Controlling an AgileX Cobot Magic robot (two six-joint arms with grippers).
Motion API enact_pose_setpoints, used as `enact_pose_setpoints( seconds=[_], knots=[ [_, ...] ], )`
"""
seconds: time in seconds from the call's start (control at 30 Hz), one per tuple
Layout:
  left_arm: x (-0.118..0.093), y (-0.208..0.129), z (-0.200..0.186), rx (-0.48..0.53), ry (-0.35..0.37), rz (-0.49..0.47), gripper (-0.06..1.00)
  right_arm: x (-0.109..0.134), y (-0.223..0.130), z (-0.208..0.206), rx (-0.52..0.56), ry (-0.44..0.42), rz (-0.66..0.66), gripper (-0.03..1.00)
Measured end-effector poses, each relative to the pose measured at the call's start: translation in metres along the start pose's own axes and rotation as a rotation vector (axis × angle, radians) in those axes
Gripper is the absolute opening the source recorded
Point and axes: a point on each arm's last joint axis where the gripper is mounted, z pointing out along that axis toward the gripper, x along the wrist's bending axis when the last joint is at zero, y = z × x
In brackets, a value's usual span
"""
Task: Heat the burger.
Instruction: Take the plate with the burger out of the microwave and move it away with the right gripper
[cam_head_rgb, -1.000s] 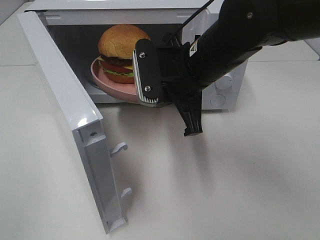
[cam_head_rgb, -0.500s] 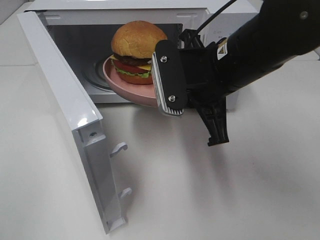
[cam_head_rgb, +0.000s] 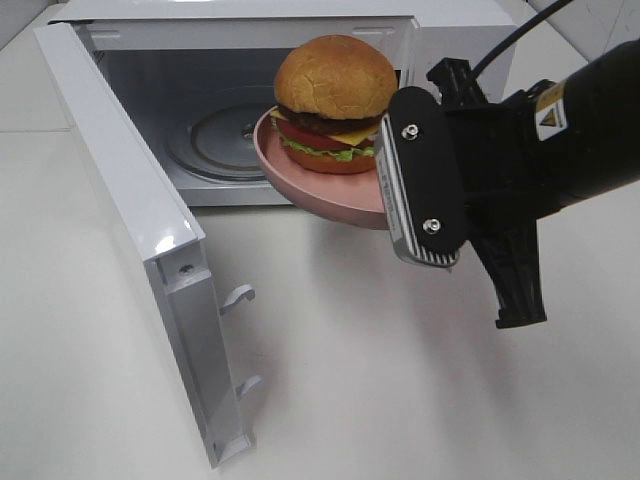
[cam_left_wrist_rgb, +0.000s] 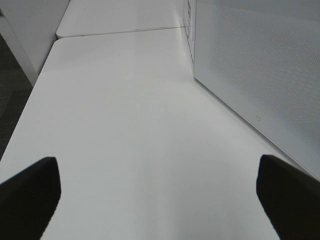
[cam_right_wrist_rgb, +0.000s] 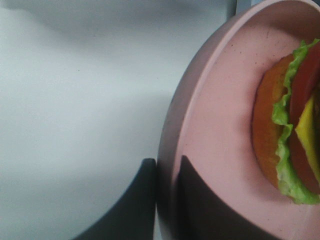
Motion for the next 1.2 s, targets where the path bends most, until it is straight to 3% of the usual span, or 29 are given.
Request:
enact_pose_setpoints(
  seconds=[0.63,1.2],
  knots=[
    [0.0,0.0,0.0,0.0,0.0,0.0,0.99,0.032,-0.023,-0.059,0.061,-0.061,0.077,0.1],
    [0.0,0.0,0.0,0.0,0.0,0.0,0.99,0.044,-0.046,-0.092,0.231,-0.132,0.217,0.1]
  ],
)
